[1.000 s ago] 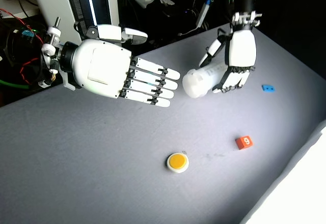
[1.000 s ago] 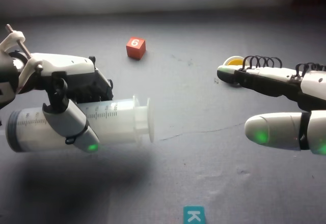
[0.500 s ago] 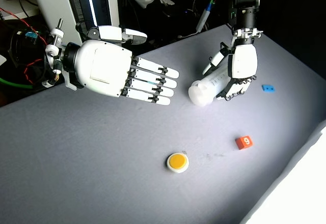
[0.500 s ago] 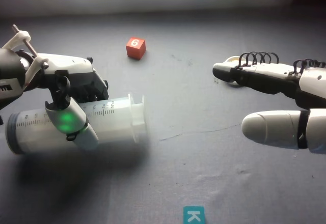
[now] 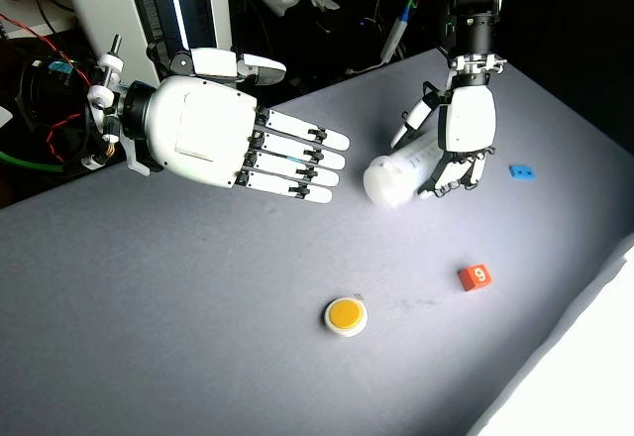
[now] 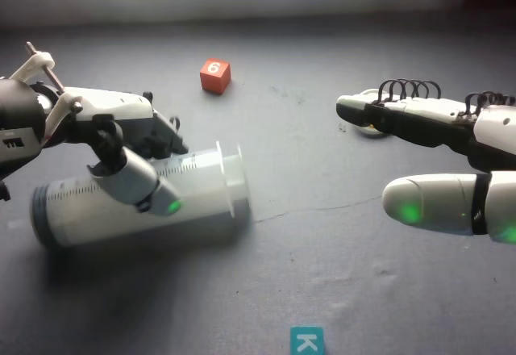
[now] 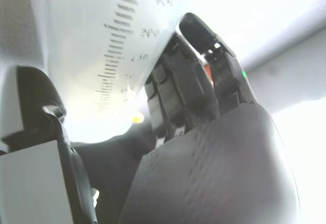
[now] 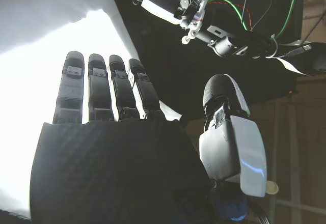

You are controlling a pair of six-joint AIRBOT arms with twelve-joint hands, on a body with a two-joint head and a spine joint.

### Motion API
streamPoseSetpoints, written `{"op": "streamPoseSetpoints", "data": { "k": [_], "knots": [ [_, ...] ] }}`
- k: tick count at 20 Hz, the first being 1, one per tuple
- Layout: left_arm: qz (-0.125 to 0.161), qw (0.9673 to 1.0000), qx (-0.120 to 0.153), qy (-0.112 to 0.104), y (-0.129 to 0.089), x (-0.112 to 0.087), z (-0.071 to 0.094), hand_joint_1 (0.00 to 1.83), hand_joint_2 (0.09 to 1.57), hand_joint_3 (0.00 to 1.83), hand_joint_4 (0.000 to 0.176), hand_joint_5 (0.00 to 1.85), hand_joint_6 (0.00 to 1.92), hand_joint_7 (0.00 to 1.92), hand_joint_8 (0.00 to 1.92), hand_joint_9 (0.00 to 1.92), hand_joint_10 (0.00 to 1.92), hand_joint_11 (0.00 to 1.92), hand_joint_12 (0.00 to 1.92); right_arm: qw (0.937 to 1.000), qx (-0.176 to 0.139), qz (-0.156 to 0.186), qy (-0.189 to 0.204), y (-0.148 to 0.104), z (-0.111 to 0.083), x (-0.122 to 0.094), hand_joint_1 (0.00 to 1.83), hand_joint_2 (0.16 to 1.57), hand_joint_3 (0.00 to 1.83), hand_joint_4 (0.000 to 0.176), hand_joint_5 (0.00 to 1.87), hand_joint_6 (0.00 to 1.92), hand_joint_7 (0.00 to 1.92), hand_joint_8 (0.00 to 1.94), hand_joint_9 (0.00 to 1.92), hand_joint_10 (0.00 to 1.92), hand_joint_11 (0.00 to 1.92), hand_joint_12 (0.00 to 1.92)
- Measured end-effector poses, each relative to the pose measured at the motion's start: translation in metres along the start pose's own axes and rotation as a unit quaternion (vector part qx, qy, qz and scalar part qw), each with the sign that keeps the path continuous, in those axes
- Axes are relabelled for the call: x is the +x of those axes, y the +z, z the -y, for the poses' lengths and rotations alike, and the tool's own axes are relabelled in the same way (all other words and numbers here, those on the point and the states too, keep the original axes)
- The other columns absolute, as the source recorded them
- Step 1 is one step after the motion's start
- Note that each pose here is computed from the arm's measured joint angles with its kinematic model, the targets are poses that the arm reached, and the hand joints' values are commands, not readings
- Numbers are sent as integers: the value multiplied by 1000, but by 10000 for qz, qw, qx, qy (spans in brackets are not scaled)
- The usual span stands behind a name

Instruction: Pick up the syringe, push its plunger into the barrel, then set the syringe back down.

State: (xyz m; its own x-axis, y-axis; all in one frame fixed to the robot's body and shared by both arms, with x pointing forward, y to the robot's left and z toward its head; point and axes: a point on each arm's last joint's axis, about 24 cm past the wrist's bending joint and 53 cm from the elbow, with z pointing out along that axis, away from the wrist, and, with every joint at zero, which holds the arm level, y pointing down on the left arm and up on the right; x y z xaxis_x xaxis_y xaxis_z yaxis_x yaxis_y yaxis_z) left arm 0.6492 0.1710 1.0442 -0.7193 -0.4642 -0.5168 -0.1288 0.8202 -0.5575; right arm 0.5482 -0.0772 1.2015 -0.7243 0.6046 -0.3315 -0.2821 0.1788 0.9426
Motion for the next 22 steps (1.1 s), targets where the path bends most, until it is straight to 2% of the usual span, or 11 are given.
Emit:
{"op": "streamPoseSetpoints", "data": {
  "k": [3,4,8,10,12,16,18,19,20,21,22],
  "knots": [
    [-31,10000,18,8,0,3,1,533,909,0,0,72,1,96,4,100,2,0,452,10000,-11,4,3,0,-1,0,0,1213,0,0,35,2,4,1,0,0,0,0],
    [-29,10000,23,9,0,3,1,487,883,0,0,81,5,115,9,124,10,0,528,10000,-11,3,0,0,-1,0,0,1209,0,0,23,0,0,0,0,0,0,0],
    [96,9996,250,92,-11,-8,9,488,846,0,0,24,2,64,2,71,1,0,342,10000,-13,5,3,0,-1,0,0,1208,0,0,20,0,0,0,0,0,0,0],
    [196,9965,707,407,-21,-14,28,502,830,0,0,36,6,84,8,92,8,0,377,10000,-14,1,5,0,-1,0,0,1214,1,0,42,9,11,4,0,0,0,0],
    [303,9863,1379,858,-38,-21,53,483,838,0,0,5,1,51,5,63,3,0,302,10000,-27,-4,15,1,-1,1,0,1213,0,0,42,8,4,1,0,0,0,0],
    [380,9522,2481,1740,-77,-23,89,472,840,0,0,0,0,35,7,60,8,0,369,10000,-34,0,12,1,-1,1,0,1213,0,0,48,8,23,7,0,0,0,0],
    [358,9261,2974,2292,-100,-21,99,235,996,15,0,158,19,215,21,219,26,0,671,10000,-40,0,11,1,-2,1,0,1221,4,0,52,8,26,6,0,0,0,0],
    [347,9009,3349,2739,-119,-19,105,206,1018,11,0,187,16,246,16,245,21,0,723,10000,-25,-4,17,0,0,1,0,1223,5,0,51,7,25,6,0,0,0,0],
    [319,8931,3469,2847,-125,-16,106,206,1018,11,0,187,16,246,16,245,21,0,723,10000,-14,-8,16,0,0,1,0,1223,5,0,51,7,25,6,0,0,0,0],
    [312,8844,3609,2941,-134,-15,109,256,1106,0,0,318,1283,409,1259,383,1204,131,1596,10000,-16,-9,14,0,0,1,0,1200,0,0,101,7,76,6,38,4,43,27],
    [282,8718,3802,3078,-146,-12,112,256,1106,0,0,318,1283,409,1259,383,1204,131,1596,10000,-15,-5,18,0,0,1,0,1200,0,0,101,7,76,6,38,4,43,27]
  ]
}}
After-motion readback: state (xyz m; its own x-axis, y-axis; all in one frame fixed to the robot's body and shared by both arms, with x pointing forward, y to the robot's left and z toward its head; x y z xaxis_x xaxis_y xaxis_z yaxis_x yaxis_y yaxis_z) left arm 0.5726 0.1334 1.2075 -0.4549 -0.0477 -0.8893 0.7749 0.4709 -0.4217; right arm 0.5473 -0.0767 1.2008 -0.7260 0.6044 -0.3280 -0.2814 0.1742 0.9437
